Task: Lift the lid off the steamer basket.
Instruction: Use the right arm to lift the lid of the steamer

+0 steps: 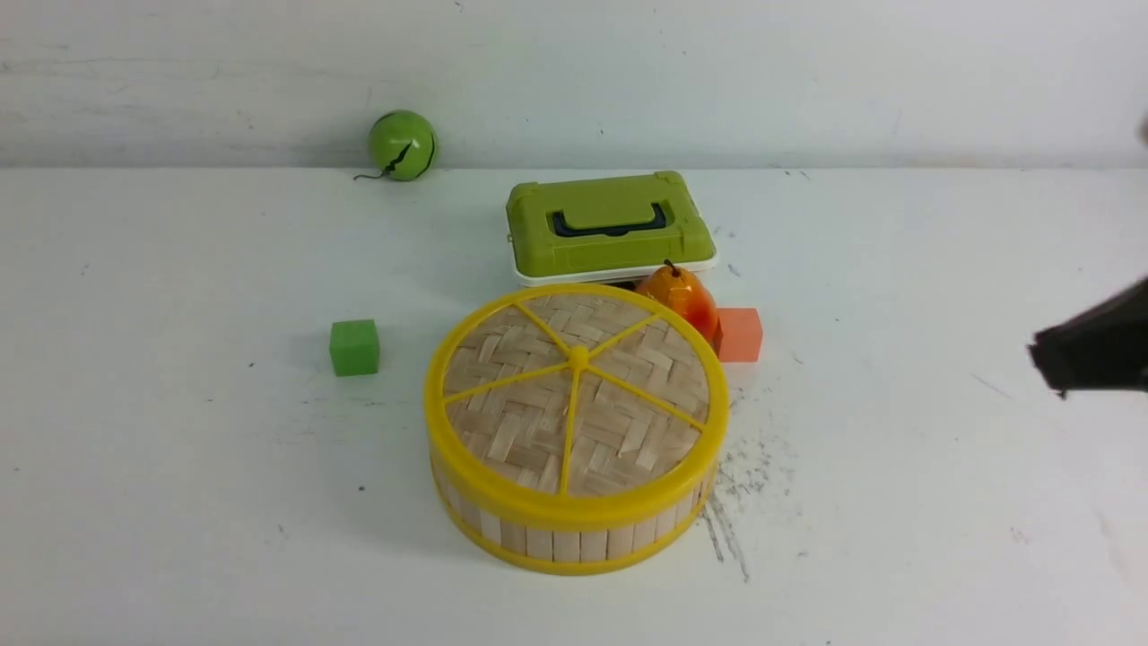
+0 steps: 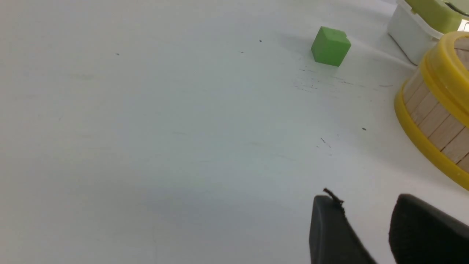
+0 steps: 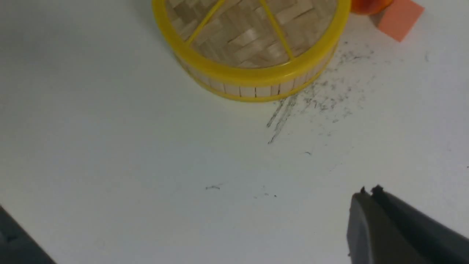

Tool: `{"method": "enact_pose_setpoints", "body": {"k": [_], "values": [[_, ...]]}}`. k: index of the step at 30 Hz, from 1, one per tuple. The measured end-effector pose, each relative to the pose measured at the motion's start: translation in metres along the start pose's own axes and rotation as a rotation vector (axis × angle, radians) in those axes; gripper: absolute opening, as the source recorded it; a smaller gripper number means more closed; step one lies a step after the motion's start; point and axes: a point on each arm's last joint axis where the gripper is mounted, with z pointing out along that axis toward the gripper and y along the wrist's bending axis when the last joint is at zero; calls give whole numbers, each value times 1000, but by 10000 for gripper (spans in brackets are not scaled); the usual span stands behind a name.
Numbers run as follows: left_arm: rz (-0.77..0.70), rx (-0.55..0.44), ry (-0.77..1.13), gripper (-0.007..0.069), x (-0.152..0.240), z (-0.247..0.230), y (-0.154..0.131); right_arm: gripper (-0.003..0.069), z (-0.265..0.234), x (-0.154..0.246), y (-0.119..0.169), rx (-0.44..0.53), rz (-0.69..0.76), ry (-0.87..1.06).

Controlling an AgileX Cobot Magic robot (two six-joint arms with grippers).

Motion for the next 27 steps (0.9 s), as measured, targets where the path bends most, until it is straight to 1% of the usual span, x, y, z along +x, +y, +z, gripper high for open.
{"method": "enact_pose_setpoints", "body": {"k": [2, 4, 6, 8, 9, 10, 12, 13, 14, 16, 17, 19, 20, 21, 22, 23, 24, 27], "values": [[0, 0, 0, 239, 0, 0, 0, -10, 14, -19, 1, 7, -38, 85], [0, 0, 0, 239, 0, 0, 0, -8, 31, -42, 3, 41, -66, 137], [0, 0, 0, 239, 0, 0, 0, -6, 43, -55, 5, 63, -71, 153], [0, 0, 0, 239, 0, 0, 0, -1, 67, -81, 12, 88, -95, 169], [0, 0, 0, 239, 0, 0, 0, 0, 71, -85, 13, 89, -99, 170], [0, 0, 0, 239, 0, 0, 0, 12, 89, -99, 18, 89, -113, 173], [0, 0, 0, 239, 0, 0, 0, 43, 112, -114, 23, 76, -126, 177], [0, 0, 0, 239, 0, 0, 0, 47, 114, -115, 24, 73, -126, 177], [0, 0, 0, 239, 0, 0, 0, 96, 135, -126, 27, 64, -117, 183], [0, 0, 0, 239, 0, 0, 0, 164, 155, -134, 28, 61, -96, 189], [0, 0, 0, 239, 0, 0, 0, 172, 158, -134, 28, 60, -91, 191], [0, 0, 0, 239, 0, 0, 0, 294, 183, -139, 27, 59, -60, 206], [0, 0, 0, 239, 0, 0, 0, 334, 191, -140, 26, 60, -51, 213], [0, 0, 0, 239, 0, 0, 0, 342, 194, -140, 26, 59, -51, 215], [0, 0, 0, 239, 0, 0, 0, 395, 205, -138, 25, 60, -38, 233], [0, 0, 0, 239, 0, 0, 0, 407, 207, -138, 25, 60, -35, 236], [0, 0, 0, 239, 0, 0, 0, 437, 219, -136, 24, 59, -28, 258], [0, 0, 0, 239, 0, 0, 0, 462, 237, -130, 22, 50, -20, 291]]}}
